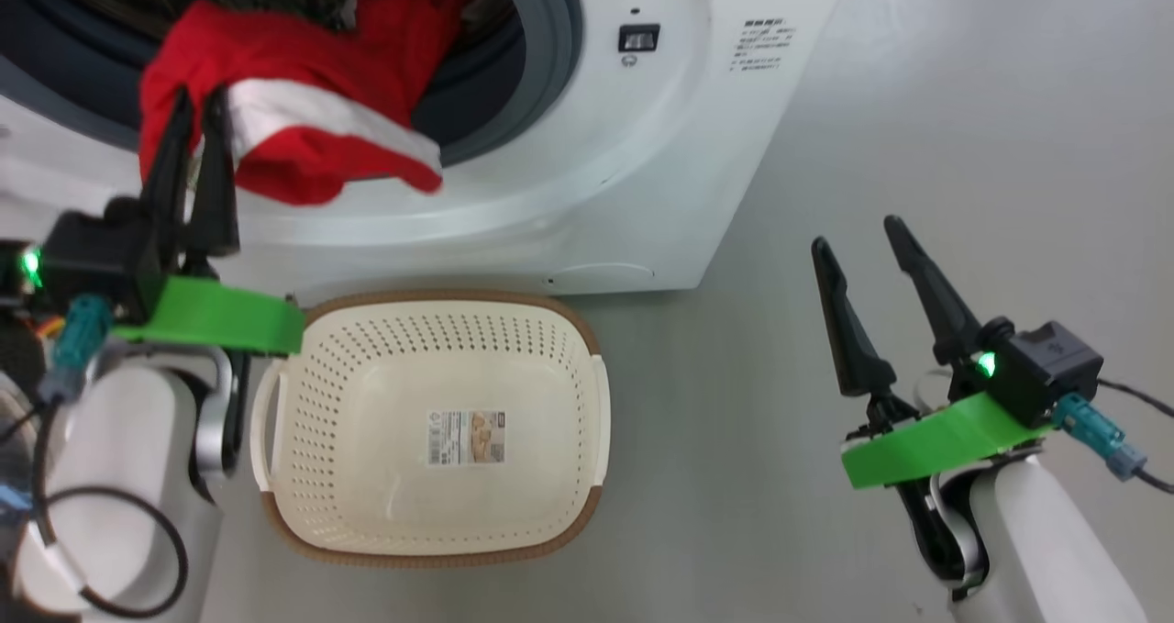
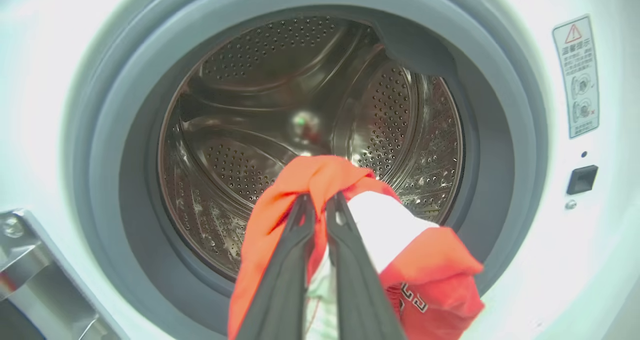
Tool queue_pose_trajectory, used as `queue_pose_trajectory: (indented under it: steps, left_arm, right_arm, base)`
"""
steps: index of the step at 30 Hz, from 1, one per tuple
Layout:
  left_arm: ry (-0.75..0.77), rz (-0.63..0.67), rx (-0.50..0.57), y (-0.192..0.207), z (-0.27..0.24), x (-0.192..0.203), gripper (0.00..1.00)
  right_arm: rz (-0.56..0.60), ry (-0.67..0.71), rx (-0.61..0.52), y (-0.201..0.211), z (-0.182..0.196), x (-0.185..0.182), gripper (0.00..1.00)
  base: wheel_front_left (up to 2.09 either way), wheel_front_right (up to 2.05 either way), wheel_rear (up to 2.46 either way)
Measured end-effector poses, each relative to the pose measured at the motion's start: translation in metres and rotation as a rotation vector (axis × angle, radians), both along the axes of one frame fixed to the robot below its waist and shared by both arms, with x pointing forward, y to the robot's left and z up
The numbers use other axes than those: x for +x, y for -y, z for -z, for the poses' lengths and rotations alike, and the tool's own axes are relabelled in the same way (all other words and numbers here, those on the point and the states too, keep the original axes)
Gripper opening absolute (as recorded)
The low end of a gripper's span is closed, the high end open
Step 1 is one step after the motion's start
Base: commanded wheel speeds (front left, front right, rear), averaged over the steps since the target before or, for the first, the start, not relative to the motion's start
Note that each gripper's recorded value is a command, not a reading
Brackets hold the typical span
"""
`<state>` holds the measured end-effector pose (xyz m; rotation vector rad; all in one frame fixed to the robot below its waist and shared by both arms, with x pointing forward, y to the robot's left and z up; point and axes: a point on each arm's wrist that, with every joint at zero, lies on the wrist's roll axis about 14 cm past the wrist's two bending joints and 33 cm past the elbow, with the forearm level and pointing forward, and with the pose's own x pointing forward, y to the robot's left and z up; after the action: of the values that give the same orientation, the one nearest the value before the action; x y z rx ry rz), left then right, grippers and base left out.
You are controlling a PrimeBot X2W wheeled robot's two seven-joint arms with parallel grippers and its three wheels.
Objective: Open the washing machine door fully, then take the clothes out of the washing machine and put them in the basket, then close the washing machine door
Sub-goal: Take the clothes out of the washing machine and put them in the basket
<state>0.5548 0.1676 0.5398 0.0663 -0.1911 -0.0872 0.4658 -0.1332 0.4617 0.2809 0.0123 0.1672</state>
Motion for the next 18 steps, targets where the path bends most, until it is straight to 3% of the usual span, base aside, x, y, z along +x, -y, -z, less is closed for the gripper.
queue_pose_trajectory:
  steps: [10,18]
  left_arm:
    - [0.046,0.008,-0.045,0.004,-0.02,-0.048,0.0]
    - [-0.033,0.005,-0.121,0.009,0.0,-0.076,0.0]
  right_arm:
    - [-0.009,0.024,-0.001,-0.003,-0.017,-0.022,1.0]
    - [-0.017,0.05,0.0,-0.006,-0.027,-0.025,1.0]
  base:
    - [0.0,0.0,0.0]
    - [0.0,0.0,0.0]
